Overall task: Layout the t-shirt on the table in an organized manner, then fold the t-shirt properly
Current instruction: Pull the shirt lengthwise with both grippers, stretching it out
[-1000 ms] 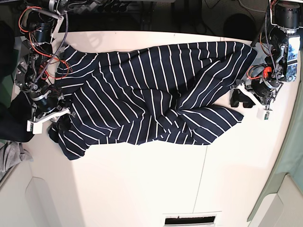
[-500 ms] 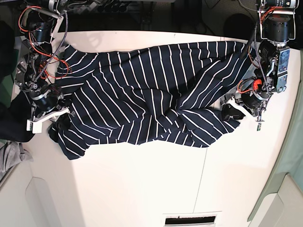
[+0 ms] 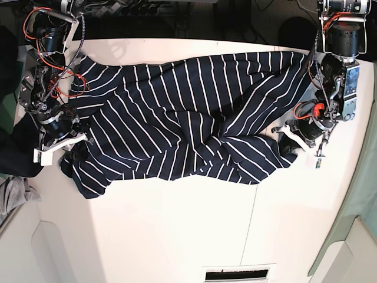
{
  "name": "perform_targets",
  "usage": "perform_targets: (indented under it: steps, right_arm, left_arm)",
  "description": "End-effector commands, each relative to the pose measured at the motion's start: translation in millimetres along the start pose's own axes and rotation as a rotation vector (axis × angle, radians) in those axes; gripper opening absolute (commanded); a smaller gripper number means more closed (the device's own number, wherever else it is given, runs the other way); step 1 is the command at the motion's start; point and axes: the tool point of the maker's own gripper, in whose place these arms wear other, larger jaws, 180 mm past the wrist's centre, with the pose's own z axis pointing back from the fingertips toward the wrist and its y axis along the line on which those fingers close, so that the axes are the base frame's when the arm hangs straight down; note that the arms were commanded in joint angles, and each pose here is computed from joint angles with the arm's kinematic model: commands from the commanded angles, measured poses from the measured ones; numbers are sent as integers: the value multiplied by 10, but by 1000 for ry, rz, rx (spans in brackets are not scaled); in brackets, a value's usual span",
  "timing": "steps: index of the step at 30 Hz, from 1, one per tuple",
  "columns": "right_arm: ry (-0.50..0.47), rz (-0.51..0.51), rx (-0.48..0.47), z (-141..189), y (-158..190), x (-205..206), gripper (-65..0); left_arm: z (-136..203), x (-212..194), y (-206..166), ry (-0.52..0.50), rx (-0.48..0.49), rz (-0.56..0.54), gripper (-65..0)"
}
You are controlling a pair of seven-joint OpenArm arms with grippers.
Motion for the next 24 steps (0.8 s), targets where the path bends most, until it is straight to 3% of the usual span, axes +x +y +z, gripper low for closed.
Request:
perform_targets:
  steps: [1,10,24]
  right_arm:
    - [-66,21,18,-2,24,265,-650]
    - [-90,73,-26,146,-277,518,-650]
    - [-160,162,-43,454,-312,1063,-650]
  left_arm:
    - [38,442,94,-86,7,-32,-650]
    - [247,1516,527,-198,115,-132,-650]
    - [433,2390,545,-316,175,-318,-650]
